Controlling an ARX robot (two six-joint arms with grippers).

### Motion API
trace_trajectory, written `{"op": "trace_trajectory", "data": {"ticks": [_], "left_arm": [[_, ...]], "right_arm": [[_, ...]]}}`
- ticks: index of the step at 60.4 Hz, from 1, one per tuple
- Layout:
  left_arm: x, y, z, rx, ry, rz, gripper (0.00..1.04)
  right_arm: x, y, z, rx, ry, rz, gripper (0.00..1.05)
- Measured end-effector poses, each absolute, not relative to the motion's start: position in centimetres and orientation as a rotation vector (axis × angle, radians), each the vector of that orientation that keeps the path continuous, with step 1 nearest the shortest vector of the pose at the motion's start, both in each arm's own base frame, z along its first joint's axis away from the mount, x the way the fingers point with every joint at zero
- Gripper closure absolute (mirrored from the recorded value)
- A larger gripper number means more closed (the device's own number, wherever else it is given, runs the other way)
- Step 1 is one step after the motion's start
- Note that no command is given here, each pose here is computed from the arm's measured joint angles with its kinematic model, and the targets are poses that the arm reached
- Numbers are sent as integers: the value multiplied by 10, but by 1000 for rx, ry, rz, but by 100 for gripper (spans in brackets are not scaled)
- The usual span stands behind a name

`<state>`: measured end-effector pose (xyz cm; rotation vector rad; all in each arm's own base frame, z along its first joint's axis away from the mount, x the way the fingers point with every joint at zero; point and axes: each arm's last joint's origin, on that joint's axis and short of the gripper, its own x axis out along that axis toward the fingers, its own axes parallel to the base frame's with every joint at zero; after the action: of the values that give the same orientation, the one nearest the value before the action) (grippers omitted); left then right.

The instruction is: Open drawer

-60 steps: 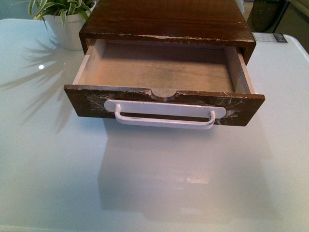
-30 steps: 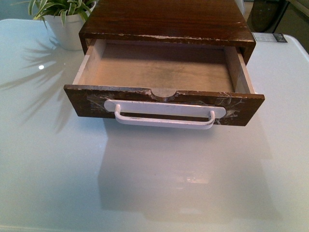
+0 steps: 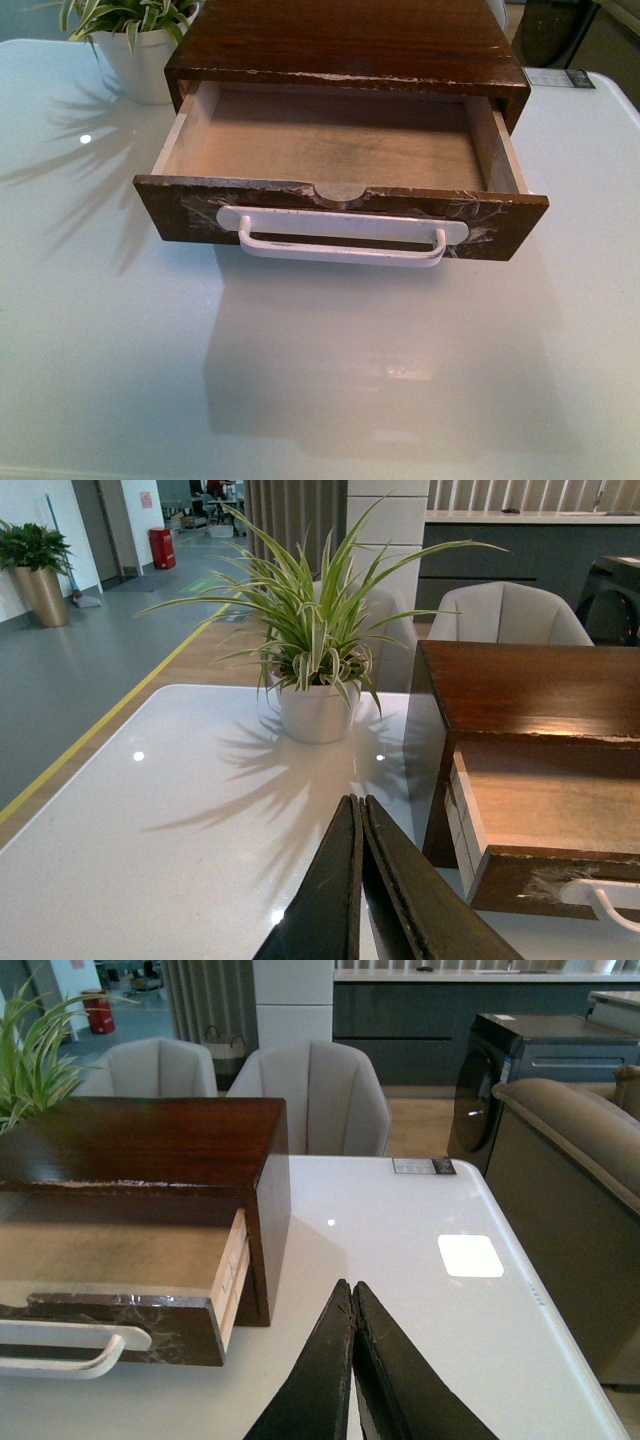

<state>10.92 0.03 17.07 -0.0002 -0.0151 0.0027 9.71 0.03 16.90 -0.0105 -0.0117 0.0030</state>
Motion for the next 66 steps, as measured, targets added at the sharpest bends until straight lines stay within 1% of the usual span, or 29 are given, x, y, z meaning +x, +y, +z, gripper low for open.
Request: {"op": "trace_trajectory", "data": {"ticks": [5, 9, 14, 19, 20, 23, 24, 27, 31, 34, 35, 40, 47, 50, 53, 54, 57, 58, 59, 60, 66], "left_arm": [[107, 0, 170, -1, -13, 3, 103], [101, 0, 166, 0, 21, 2, 103], [98, 0, 167, 0, -7, 2, 103], [97, 0, 168, 0, -8, 3, 103], [97, 0, 168, 0, -8, 3, 103], [97, 0, 167, 0, -7, 3, 103], [97, 0, 167, 0, -7, 2, 103], [97, 0, 168, 0, -8, 2, 103], [97, 0, 168, 0, -8, 2, 103], [97, 0, 168, 0, -8, 2, 103], [97, 0, 168, 0, -8, 2, 103], [97, 0, 168, 0, -8, 2, 103], [97, 0, 168, -1, -8, 2, 103], [97, 0, 168, -1, -8, 3, 94], [97, 0, 168, -1, -8, 2, 83], [97, 0, 168, -1, -8, 2, 82], [97, 0, 168, -1, -8, 3, 71], [97, 0, 168, -1, -8, 2, 70], [97, 0, 168, -1, -8, 2, 64], [97, 0, 168, -1, -8, 2, 63], [97, 0, 168, -1, -8, 2, 43]], "right_arm": [[97, 0, 169, -10, -12, 3, 103], [97, 0, 169, -11, -13, 3, 102], [97, 0, 169, -10, -13, 3, 87], [97, 0, 169, -11, -13, 3, 71], [97, 0, 169, -11, -13, 3, 69], [97, 0, 169, -10, -13, 3, 59], [97, 0, 169, -10, -13, 3, 57], [97, 0, 169, -10, -13, 3, 46], [97, 0, 169, -10, -13, 3, 36], [97, 0, 169, -10, -13, 3, 26], [97, 0, 169, -11, -13, 3, 24], [97, 0, 169, -10, -13, 3, 7], [97, 0, 169, -10, -13, 3, 9], [97, 0, 169, -10, -13, 3, 9], [97, 0, 169, -10, -13, 3, 9], [97, 0, 169, -10, -13, 3, 9], [97, 0, 169, -10, -13, 3, 9], [97, 0, 169, -10, -13, 3, 9], [97, 0, 169, -10, -13, 3, 9], [97, 0, 169, -10, -13, 3, 9], [97, 0, 169, -10, -13, 3, 9]]}}
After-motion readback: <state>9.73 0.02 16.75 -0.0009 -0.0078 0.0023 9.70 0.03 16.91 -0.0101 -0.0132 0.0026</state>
